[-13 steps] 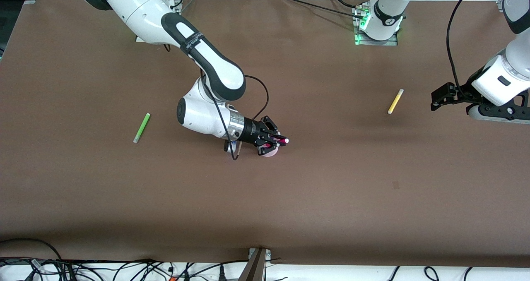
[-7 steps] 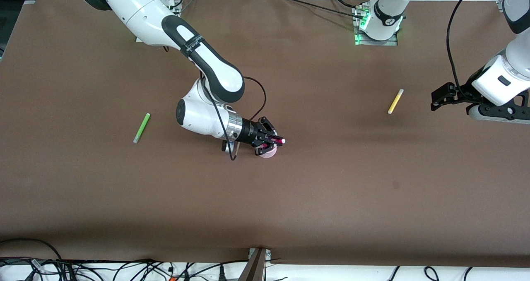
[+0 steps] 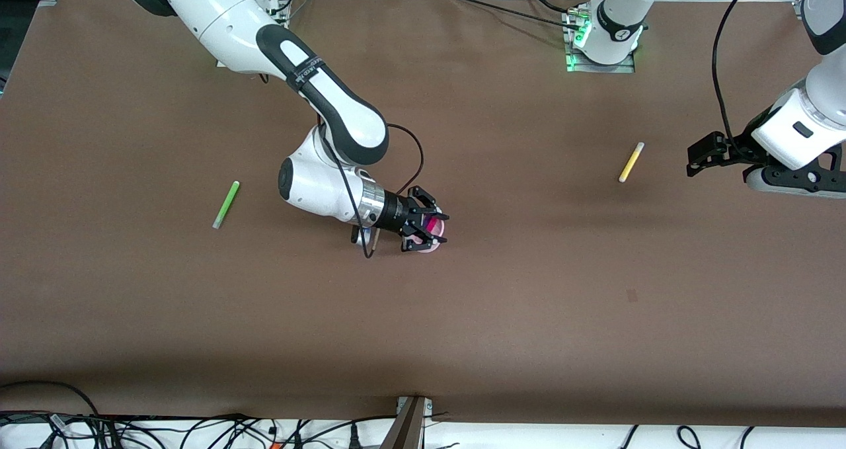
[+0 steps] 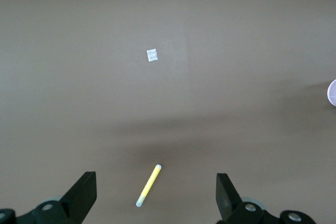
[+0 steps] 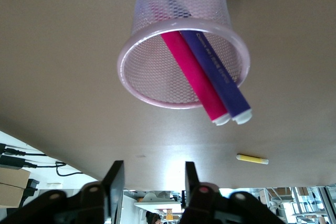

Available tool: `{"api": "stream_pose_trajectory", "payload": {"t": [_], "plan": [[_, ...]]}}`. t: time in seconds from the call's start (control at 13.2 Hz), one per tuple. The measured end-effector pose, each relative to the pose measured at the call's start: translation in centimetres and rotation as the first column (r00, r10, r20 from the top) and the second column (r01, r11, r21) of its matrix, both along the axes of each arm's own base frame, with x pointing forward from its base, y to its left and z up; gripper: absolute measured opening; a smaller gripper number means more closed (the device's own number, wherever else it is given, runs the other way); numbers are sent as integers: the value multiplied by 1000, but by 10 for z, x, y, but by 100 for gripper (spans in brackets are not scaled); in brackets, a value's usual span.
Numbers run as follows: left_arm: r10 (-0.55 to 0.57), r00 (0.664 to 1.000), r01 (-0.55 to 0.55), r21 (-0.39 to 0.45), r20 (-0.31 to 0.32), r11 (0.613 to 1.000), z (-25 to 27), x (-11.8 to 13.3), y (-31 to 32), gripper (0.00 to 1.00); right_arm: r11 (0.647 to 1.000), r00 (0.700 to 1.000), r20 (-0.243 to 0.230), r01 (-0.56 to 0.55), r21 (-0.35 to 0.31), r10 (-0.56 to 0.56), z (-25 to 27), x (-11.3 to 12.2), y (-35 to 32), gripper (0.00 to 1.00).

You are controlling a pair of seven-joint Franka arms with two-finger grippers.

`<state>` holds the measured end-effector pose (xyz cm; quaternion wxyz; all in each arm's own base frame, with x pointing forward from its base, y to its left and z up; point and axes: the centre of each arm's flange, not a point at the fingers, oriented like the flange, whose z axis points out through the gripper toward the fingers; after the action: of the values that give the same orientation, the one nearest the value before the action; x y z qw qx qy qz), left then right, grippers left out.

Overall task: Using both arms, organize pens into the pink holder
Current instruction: 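Lower the pink marker into the pink cup with the right gripper, then open the right gripper and draw it back from the cup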

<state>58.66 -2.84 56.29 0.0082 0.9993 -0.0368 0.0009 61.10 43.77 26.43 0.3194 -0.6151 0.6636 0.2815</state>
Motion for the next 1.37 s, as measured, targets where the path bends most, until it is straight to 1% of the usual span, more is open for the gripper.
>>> {"api": "stream_pose_trajectory", "payload": {"t": [0.08,0.15,0.23,0.3,0.46,0.53,0.68,0.76,0.83,0.99,1.06,1.14,1.21,1.29,1.37], "plan": [[0,1000,0,0,-5,1000,-1,0,0,100,1000,1000,17,-3,-6,3,6,3,-2,72],[0,1000,0,0,-8,1000,-3,0,0,100,999,998,55,-21,-28,23,16,5,-5,84],[0,1000,0,0,-10,1000,-4,1,0,100,996,992,108,-55,-69,63,27,7,-6,96],[0,1000,0,0,-11,1000,-4,1,0,100,989,982,159,-88,-121,106,38,8,-8,100],[-1,1000,1,0,-13,1000,-5,1,-1,100,972,959,231,-114,-208,162,55,13,-25,100],[-2,1000,2,0,-13,1000,-5,1,-1,100,959,943,263,-138,-245,203,64,18,-35,100],[-3,1000,3,0,-15,1000,-6,1,-1,100,927,903,303,-209,-310,305,84,27,-59,100],[-3,1000,3,0,-16,1000,-6,2,-2,100,905,875,318,-252,-343,365,98,31,-74,100],[-3,1000,3,0,-17,1000,-7,2,-2,100,872,836,329,-308,-380,438,115,35,-93,100],[-4,1000,4,0,-19,1000,-8,2,-2,100,789,734,343,-423,-445,586,160,39,-141,100],[-4,1000,4,1,-20,1000,-8,2,-2,100,747,683,342,-473,-467,645,185,36,-167,100],[-4,1000,4,1,-21,1000,-9,2,-2,100,707,640,330,-520,-479,694,208,32,-194,100],[-4,1000,4,1,-21,1000,-9,2,-2,100,657,590,310,-570,-494,745,226,26,-225,100],[-4,1000,4,1,-22,1000,-9,3,-2,100,600,532,293,-614,-513,795,239,20,-255,100],[-4,1000,4,1,-23,1000,-10,3,-3,100,559,490,281,-638,-529,825,249,14,-282,100]]}}
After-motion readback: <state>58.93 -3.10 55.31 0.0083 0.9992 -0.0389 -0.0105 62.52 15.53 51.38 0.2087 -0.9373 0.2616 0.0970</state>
